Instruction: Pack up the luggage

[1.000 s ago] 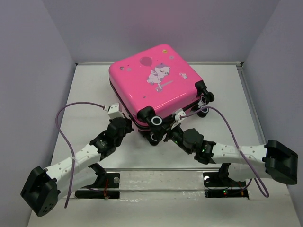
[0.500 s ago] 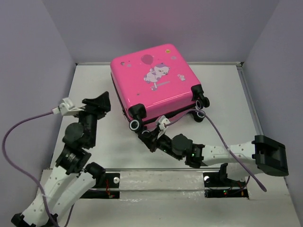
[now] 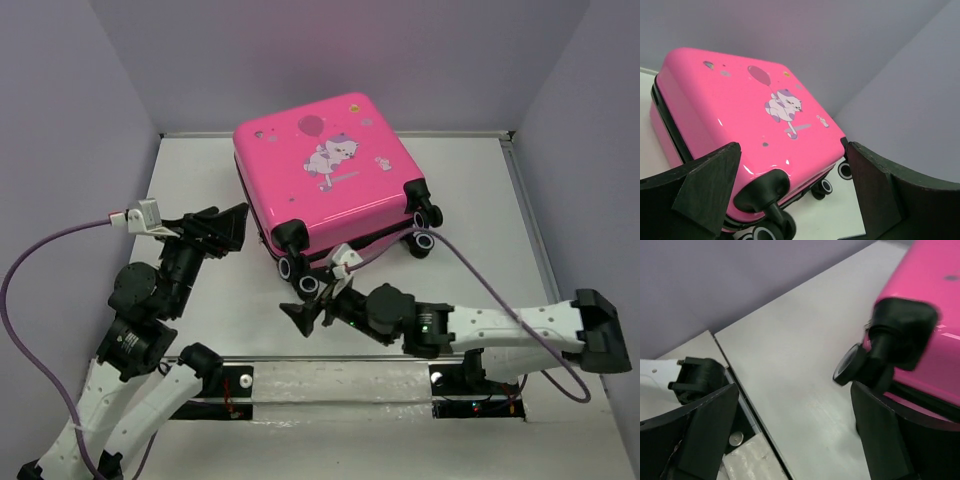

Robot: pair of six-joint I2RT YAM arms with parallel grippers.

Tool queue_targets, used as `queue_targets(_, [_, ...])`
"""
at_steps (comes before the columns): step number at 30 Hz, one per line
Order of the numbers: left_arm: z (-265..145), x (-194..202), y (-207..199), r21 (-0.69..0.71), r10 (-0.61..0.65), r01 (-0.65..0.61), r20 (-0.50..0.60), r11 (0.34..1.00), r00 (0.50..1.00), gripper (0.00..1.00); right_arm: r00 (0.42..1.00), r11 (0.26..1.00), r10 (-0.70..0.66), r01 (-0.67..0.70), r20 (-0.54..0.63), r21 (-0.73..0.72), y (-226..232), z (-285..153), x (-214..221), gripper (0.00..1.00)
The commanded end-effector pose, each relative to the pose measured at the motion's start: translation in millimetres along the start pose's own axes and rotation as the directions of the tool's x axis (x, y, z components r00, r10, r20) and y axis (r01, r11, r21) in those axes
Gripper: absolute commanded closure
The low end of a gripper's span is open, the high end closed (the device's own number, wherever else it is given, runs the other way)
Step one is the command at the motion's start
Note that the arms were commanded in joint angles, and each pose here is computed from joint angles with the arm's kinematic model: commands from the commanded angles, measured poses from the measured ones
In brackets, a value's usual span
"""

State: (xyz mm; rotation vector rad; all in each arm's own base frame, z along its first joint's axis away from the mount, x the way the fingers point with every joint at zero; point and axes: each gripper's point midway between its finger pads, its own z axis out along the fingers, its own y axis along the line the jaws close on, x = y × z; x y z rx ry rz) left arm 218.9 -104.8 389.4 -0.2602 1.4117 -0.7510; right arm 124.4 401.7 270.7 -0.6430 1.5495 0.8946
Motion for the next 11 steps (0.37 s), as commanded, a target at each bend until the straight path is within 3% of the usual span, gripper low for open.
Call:
queue_targets(1, [-16.3,-30.9,-38.4,0.17,0.048,-0.056,0.052,0.984,0.998,0.01,0.997,0.988,-0.053,0.044,0.058,0.149,-43.5,-54.7,-73.9,0.0])
queue_targets(6, [-24.6,-45.0,-42.4,0.185,0.065,-0.082,0.097,0.979,0.993,0.01,0.988,0.966,-0.022,-0.019,0.156,0.257,-87.6,-119.4,-119.1,0.0])
queue_targets(7, [-24.7,-36.1,-39.3,0.194,0.071,-0.087,0.087,0.977,0.994,0.01,0.971,0.948,-0.001,-0.075,0.24,0.308,-111.8,-151.3,-134.8,0.0])
queue_targets(11, [-19.4,-27.2,-36.7,0.195,0.065,-0.079,0.076,0.978,0.995,0.01,0.963,0.924,-0.025,-0.08,0.268,0.374,-129.0,-163.1,-134.7,0.0])
